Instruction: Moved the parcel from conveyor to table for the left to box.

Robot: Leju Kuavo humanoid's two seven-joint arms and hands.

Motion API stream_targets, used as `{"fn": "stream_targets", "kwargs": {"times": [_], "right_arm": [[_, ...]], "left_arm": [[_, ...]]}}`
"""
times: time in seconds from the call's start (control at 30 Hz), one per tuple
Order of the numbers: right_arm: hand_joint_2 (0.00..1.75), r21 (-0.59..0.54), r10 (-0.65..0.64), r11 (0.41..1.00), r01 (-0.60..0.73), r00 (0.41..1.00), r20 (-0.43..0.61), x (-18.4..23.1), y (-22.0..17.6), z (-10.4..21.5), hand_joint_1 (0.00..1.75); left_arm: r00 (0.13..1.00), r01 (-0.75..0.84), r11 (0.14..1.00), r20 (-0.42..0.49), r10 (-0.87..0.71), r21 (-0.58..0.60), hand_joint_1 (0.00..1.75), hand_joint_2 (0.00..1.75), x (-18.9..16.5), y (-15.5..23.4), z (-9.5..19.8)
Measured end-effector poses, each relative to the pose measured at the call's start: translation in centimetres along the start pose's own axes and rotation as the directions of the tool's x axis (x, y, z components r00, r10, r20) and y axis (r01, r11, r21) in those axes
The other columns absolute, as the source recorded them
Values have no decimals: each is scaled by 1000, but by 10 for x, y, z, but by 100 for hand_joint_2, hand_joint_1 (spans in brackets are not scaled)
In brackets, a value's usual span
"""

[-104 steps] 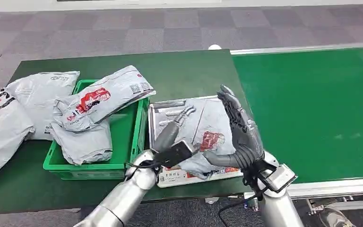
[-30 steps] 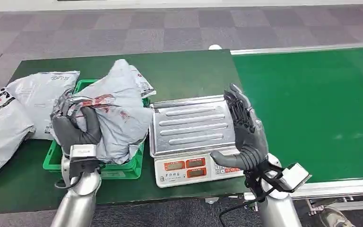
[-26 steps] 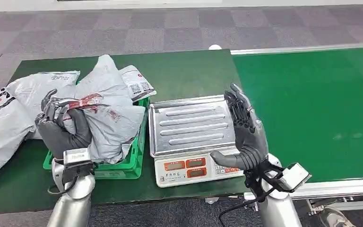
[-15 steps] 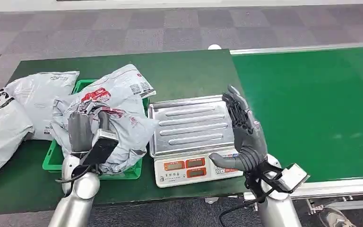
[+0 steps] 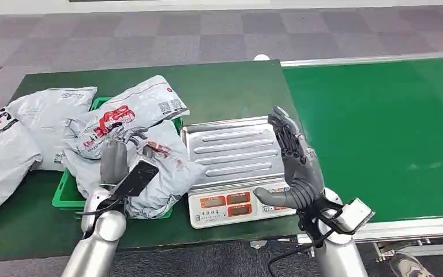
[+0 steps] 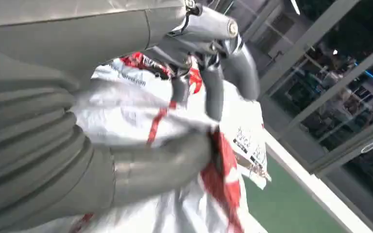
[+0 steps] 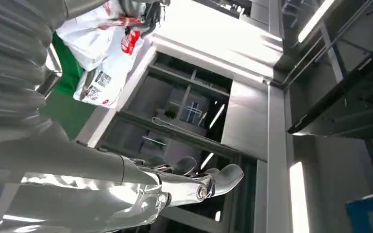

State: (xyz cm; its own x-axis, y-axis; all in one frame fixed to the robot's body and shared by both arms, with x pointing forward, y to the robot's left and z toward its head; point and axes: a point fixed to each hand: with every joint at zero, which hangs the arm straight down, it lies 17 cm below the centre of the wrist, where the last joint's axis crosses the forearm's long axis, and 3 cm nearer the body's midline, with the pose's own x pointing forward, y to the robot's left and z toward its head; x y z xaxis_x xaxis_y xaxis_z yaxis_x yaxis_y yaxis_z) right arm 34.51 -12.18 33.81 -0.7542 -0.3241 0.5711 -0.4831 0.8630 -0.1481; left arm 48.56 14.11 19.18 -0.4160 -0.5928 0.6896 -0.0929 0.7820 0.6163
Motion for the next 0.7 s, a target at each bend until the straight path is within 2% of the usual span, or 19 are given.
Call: {"fn": "stream_targets", "kwargs": {"times": [0.1,0.2,0.27,0.37,0.53,0.7], "right_arm": [[175,1,1,1000,-1,1000,-11,-2,0,0,0],[175,-3,0,1000,0,1000,-22,-4,-1,0,0],[175,-7,-2,1000,2,1000,-26,-4,-1,0,0],[175,-14,-1,1000,1,1000,-26,-5,-3,-2,0],[175,-31,4,1000,-5,1000,-27,-7,-7,-2,0],[175,-42,4,999,-5,1000,-28,-8,-9,-1,0]], "left_arm": [[998,-53,994,22,51,94,0,175,3,17,-2],[995,-100,953,52,88,285,0,175,5,59,-1],[995,-95,907,78,69,409,0,175,9,89,4],[993,-72,847,121,9,527,0,175,21,118,14],[982,-68,767,180,-63,638,0,175,42,151,25],[981,-62,646,166,-102,761,0,175,49,202,42]]}}
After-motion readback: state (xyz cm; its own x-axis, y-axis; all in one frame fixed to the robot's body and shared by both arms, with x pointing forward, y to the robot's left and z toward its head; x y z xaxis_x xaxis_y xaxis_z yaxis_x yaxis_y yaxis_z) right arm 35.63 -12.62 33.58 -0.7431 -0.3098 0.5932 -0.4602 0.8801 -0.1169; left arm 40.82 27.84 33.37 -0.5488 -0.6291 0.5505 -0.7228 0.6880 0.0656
